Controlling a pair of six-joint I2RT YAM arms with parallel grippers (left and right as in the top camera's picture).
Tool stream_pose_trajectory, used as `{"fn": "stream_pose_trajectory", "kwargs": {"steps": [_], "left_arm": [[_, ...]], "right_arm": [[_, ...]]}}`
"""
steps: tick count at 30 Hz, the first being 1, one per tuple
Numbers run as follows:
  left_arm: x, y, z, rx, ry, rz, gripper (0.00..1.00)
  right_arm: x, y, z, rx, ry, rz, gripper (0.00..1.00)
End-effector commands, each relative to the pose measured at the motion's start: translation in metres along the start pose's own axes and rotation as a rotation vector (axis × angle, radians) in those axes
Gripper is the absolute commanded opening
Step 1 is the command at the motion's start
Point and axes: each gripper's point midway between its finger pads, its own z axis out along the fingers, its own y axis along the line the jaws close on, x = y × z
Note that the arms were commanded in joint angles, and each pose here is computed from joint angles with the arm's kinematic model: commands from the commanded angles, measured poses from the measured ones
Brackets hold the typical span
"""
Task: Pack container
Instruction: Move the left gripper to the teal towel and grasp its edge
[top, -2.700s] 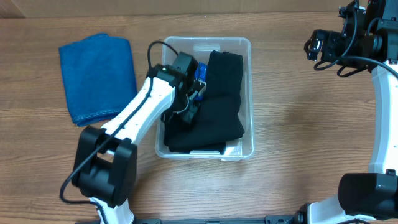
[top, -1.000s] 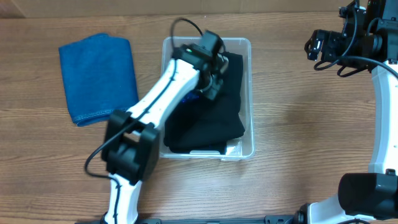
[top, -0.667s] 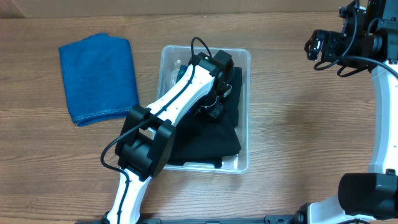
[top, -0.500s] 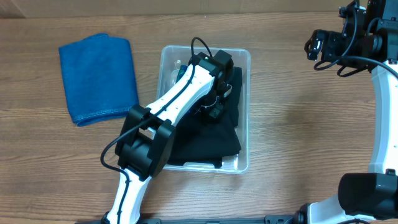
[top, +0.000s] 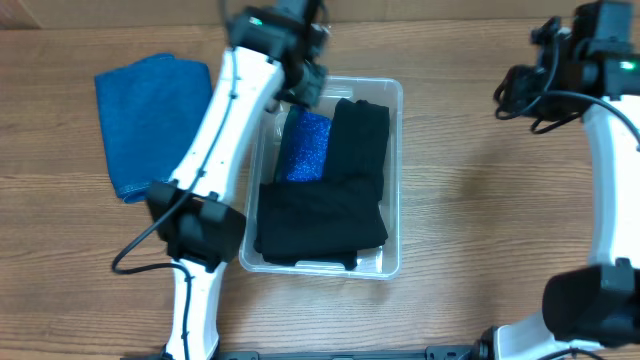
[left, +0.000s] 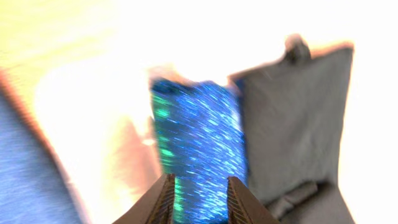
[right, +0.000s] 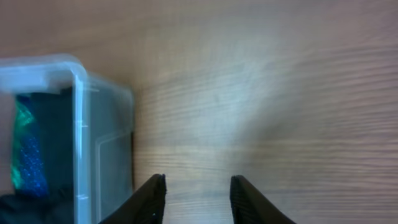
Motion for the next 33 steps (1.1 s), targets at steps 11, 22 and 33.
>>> {"fn": "stream_pose_trajectory", "kwargs": {"steps": [11,22,33], "left_arm": [[0.030,0.158,-0.083,-0.105,-0.062,-0.517,0.36],[0.043,0.168,-0.085,-0.103,-0.021,-0.530,0.37],[0.047,0.168,-0.085,-0.106,-0.005,-0.516,0.37]], "right_arm": [[0.062,0.086,0.142,-0.113,0.315,-0.235,0.34],[0.044,0.111,0.146,-0.249,0.224,-0.313,0.36],[0.032,0.126,0.144,-0.327,0.164,-0.350,0.68]]}}
